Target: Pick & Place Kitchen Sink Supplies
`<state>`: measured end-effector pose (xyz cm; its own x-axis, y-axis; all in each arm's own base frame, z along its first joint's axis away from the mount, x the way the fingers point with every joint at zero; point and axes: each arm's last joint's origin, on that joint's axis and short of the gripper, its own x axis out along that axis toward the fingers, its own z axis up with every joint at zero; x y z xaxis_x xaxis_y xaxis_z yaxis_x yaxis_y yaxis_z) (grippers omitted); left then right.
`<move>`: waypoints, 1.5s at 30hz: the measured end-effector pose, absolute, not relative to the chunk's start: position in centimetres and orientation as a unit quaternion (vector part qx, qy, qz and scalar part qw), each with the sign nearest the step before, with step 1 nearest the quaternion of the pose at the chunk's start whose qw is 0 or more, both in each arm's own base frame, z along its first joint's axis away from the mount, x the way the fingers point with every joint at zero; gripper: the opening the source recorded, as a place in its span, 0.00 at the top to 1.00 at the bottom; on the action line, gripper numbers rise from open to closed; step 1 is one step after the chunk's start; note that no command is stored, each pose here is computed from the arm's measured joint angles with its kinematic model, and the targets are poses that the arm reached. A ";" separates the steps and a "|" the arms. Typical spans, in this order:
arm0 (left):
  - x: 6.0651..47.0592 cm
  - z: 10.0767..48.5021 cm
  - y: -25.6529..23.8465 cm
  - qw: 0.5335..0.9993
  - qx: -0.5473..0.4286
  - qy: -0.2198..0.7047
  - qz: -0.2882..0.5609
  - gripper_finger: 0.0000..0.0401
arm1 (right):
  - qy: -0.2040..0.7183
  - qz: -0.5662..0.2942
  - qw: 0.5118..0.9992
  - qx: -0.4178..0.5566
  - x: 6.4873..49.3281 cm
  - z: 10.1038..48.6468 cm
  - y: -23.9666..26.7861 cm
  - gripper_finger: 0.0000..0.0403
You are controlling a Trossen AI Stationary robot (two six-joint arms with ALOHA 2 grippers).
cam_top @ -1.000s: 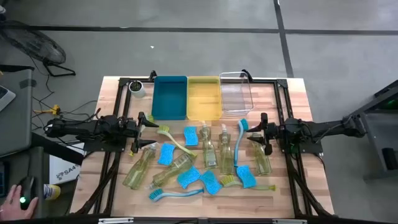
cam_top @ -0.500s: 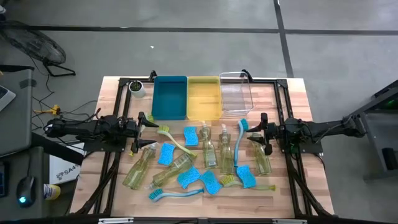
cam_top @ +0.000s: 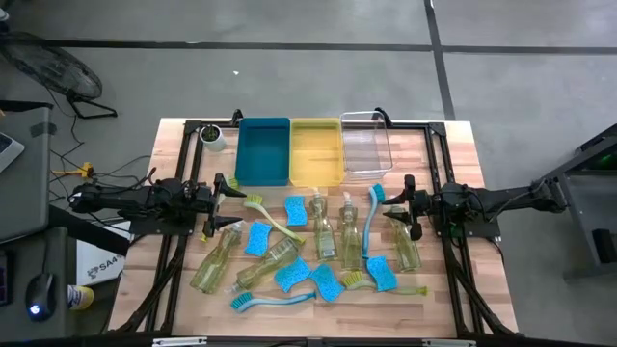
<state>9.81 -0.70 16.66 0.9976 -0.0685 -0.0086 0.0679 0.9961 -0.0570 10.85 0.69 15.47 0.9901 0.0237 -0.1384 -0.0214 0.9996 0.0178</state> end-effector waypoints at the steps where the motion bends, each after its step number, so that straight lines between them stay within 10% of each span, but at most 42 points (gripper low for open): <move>1: 9.8 16.7 -0.7 0.999 -0.029 0.005 -0.034 0.15 | 0.070 0.011 0.997 0.008 10.8 15.5 0.7 0.65; 33: 9.8 16.7 -0.7 0.999 -0.029 0.005 -0.034 0.15 | -0.035 -0.119 0.979 0.160 10.8 17.2 -0.1 0.65; 45: 9.8 16.7 -0.7 0.999 -0.029 0.005 -0.034 0.15 | 0.104 -0.247 0.940 0.211 10.5 22.9 -0.6 0.65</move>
<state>9.81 -0.70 16.66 0.9976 -0.0686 -0.0086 0.0680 0.9960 -0.0573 10.48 -0.60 22.95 0.8564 -0.4199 -0.3004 0.5079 0.7895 0.3446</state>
